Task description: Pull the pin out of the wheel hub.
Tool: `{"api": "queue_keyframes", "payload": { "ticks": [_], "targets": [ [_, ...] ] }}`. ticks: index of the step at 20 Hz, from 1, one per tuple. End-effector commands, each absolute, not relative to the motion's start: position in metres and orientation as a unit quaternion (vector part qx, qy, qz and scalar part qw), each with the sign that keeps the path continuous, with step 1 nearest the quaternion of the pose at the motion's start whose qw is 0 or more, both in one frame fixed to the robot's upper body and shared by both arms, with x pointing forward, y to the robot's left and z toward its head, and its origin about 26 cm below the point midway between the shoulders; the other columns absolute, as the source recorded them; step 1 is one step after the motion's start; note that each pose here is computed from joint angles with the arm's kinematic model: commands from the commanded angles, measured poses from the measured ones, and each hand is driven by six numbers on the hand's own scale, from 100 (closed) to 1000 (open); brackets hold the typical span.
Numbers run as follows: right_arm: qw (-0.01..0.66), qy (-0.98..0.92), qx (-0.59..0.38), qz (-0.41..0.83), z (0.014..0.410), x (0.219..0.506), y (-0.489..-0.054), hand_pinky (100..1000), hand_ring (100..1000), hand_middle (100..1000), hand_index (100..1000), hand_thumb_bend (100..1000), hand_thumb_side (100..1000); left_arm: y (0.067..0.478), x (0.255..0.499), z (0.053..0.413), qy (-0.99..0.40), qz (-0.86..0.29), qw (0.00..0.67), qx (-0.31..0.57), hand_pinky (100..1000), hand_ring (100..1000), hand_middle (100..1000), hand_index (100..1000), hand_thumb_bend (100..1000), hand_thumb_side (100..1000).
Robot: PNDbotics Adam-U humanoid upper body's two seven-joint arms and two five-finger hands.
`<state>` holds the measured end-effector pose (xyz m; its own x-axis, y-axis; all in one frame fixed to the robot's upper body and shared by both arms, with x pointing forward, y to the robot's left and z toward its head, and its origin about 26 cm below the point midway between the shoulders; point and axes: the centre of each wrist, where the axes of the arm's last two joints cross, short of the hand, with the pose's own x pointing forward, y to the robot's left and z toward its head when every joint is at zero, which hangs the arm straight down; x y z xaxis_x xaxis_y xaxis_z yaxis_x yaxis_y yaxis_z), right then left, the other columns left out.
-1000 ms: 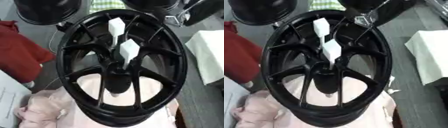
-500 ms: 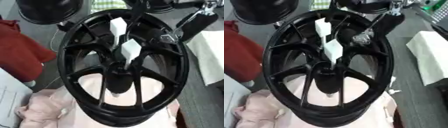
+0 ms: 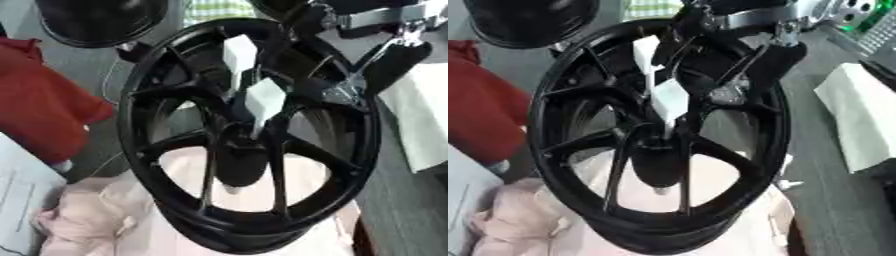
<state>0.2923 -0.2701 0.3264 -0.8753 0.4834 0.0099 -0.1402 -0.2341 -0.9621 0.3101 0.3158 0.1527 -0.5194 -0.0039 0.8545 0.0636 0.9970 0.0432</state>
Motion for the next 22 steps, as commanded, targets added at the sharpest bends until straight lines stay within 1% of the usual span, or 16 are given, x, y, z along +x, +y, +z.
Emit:
{"api": "queue_keyframes", "payload": {
  "ticks": [1,10,20,22],
  "targets": [
    [0.192,-0.575,-0.168,0.778,0.333,0.289,-0.266,887,855,728,894,100,265,0.319,0.31,0.164,-0.877,-0.053,0.478,-0.01,604,630,528,759,100,785],
    [0.211,-0.577,-0.165,0.771,0.327,0.291,-0.255,892,886,764,912,100,265,0.318,0.311,0.163,-0.875,-0.056,0.48,-0.012,604,630,529,759,100,788],
    [0.225,-0.571,-0.163,0.773,0.322,0.292,-0.25,891,901,778,917,100,398,0.317,0.311,0.163,-0.876,-0.058,0.479,-0.014,605,629,528,758,100,789],
    [0.227,-0.57,-0.164,0.773,0.321,0.293,-0.25,891,901,778,917,100,413,0.317,0.311,0.164,-0.876,-0.058,0.478,-0.014,605,629,528,758,100,790]
  ]
}}
